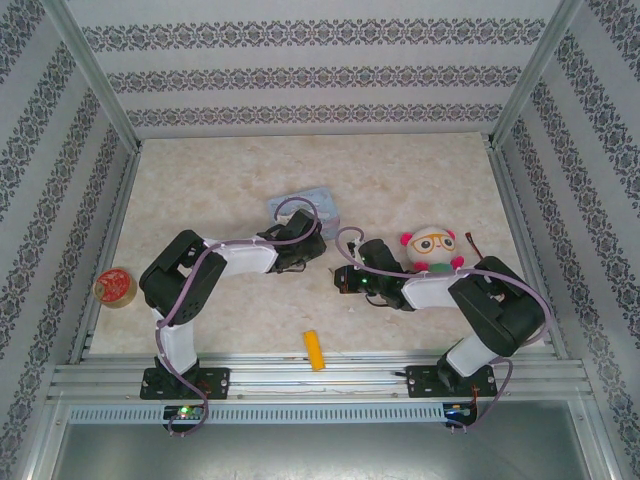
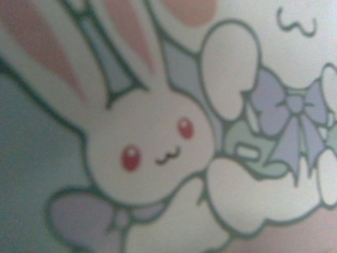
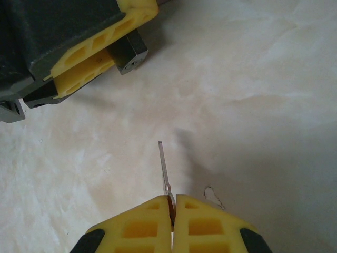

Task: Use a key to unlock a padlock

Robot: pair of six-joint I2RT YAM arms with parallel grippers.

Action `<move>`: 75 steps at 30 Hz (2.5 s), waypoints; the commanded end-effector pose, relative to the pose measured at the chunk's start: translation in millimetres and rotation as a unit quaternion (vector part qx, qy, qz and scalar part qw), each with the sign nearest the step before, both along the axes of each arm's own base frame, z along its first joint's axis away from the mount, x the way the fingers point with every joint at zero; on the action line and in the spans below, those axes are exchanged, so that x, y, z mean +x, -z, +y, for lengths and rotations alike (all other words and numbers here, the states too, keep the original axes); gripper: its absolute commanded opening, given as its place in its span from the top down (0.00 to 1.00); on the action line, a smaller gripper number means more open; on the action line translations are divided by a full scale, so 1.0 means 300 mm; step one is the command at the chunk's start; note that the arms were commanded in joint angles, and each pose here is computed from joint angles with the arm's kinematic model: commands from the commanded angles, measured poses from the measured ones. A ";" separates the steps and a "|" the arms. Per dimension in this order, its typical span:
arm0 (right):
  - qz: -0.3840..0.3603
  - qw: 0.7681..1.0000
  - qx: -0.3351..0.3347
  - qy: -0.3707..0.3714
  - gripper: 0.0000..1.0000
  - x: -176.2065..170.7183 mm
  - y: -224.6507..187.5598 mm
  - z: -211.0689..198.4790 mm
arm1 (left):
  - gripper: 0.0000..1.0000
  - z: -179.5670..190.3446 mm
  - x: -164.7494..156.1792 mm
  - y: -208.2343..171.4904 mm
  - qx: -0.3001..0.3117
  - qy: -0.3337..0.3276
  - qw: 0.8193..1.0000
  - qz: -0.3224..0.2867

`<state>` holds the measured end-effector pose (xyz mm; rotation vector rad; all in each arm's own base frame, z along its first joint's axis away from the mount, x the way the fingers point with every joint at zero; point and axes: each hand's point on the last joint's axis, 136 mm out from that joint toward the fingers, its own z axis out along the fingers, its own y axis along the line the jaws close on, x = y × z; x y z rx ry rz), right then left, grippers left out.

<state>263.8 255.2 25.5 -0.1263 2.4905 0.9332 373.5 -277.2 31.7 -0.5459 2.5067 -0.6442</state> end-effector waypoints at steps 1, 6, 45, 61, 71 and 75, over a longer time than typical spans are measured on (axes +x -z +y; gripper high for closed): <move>-0.008 1.000 0.021 -0.003 1.00 0.023 -0.033 0.033 | 1.00 -0.006 0.026 -0.061 -0.032 -0.010 0.999 -0.027; -0.011 1.000 0.022 -0.002 1.00 0.030 -0.035 0.030 | 1.00 -0.015 0.022 -0.060 -0.035 -0.001 0.999 -0.024; -0.059 0.996 0.053 0.037 1.00 0.116 -0.036 0.069 | 1.00 -0.034 0.006 -0.025 -0.052 0.005 0.999 -0.006; -0.066 0.995 0.062 0.045 1.00 0.132 -0.034 0.075 | 1.00 -0.038 0.005 -0.019 -0.055 0.005 0.998 -0.004; -0.072 0.994 0.063 0.049 1.00 0.132 -0.042 0.069 | 1.00 -0.042 0.006 -0.020 -0.059 0.005 0.998 -0.004; -0.070 0.994 0.061 0.052 1.00 0.136 -0.035 0.067 | 1.00 -0.043 0.006 -0.021 -0.061 0.005 0.998 -0.004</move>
